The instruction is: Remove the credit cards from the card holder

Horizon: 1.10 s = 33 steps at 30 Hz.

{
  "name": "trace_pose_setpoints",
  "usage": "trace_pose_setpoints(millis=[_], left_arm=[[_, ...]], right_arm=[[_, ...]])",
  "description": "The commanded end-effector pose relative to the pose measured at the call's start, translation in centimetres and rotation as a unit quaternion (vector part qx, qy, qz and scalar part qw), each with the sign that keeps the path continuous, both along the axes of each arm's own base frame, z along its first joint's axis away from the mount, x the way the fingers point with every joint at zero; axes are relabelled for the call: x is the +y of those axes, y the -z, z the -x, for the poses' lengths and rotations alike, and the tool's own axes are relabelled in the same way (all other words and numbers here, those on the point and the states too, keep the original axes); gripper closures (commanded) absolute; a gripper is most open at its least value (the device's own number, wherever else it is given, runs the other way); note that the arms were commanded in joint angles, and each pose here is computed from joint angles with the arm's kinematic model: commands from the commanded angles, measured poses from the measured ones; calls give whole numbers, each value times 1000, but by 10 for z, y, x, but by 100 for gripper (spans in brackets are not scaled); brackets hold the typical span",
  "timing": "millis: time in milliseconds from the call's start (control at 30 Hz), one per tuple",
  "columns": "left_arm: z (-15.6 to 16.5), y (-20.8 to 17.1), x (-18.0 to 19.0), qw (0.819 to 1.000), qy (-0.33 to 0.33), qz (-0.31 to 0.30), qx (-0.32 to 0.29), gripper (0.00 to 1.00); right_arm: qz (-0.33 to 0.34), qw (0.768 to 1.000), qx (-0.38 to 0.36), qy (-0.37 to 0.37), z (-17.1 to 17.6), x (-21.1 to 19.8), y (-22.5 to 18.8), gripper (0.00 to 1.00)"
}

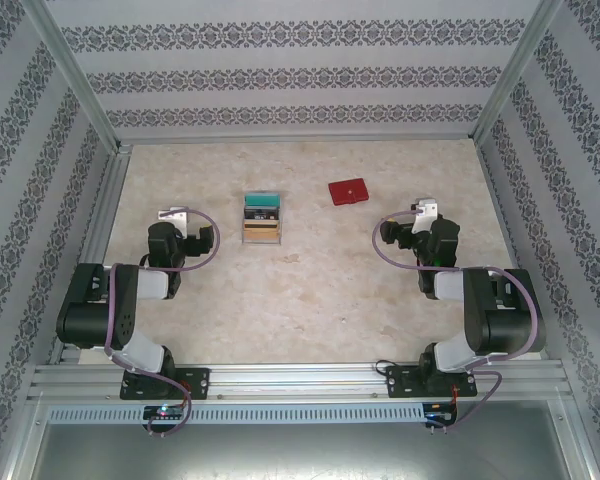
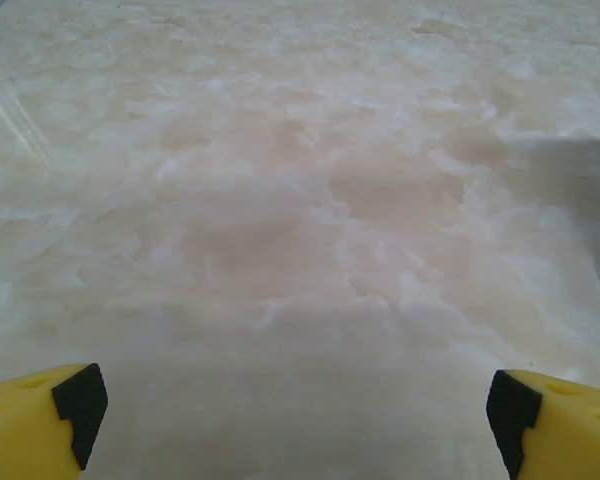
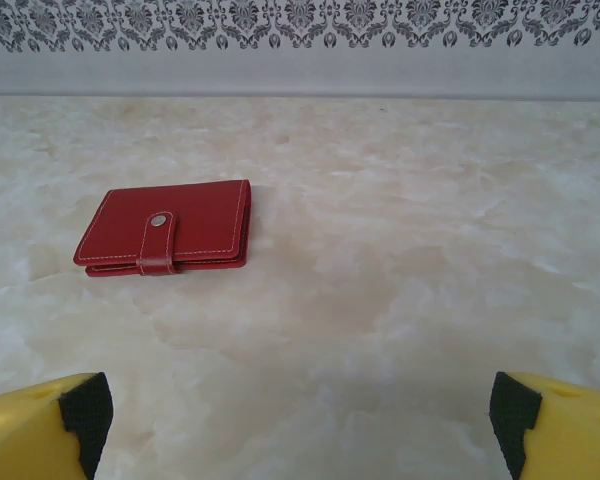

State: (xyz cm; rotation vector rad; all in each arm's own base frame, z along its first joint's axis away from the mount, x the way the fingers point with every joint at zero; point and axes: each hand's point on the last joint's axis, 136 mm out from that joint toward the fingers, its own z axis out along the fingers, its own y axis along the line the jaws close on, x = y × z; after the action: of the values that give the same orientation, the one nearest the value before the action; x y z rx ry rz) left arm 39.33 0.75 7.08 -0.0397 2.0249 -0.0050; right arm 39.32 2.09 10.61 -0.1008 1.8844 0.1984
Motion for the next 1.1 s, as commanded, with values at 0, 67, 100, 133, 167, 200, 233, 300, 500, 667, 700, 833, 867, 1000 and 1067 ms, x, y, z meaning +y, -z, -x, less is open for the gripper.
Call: trace_pose_setpoints(millis=[0,67,100,133,167,200,233,300,500,667,700,833,867,1000,1067], left_arm=[[-6,-11,-1,1000,6,-9,-22,1],[-7,-12,-1,1000,5,-9,-23,1],[-7,-12,-1,1000,5,-9,-22,1],[-7,-12,-1,1000,6,-9,-22,1],[-6,-11,-1,1000,6,-9,-21,1],[-6,-11,-1,1000,5,-9,-22,1],[-7,-12,-1,1000,5,-9,-23,1],[-7,-12,-1,1000,5,-9,-23,1],[-6,-12,-1,1000,6,-9,-23,1],[-8,-16,0,1000,3,-9,-16,1],[-9,-22,1,1000,-3,-8,-10,1],[-11,-57,19,998,-62,-2,21,1],[-11,-68,25,996,-85,5,26,1],[-2,-103,49,976,-199,64,68,1],[-3,-116,47,971,-204,90,89,1]], right_arm=[[3,1000,-13,-17,1,6,-3,2],[3,1000,-13,-16,1,5,-3,2],[3,1000,-13,-16,1,5,-3,2],[3,1000,-13,-16,1,5,-3,2],[3,1000,-13,-16,1,5,-3,2],[3,1000,-13,-16,1,5,-3,2],[3,1000,-13,-16,1,5,-3,2],[3,1000,-13,-16,1,5,-3,2],[3,1000,-12,-16,1,5,-3,2],[3,1000,-13,-16,1,5,-3,2],[4,1000,-14,-14,1,5,-4,2],[15,999,-2,50,0,-11,-20,2],[16,998,11,67,1,-16,-27,2],[-105,974,54,192,5,-42,-53,2],[-194,947,86,240,6,-48,-56,2]])
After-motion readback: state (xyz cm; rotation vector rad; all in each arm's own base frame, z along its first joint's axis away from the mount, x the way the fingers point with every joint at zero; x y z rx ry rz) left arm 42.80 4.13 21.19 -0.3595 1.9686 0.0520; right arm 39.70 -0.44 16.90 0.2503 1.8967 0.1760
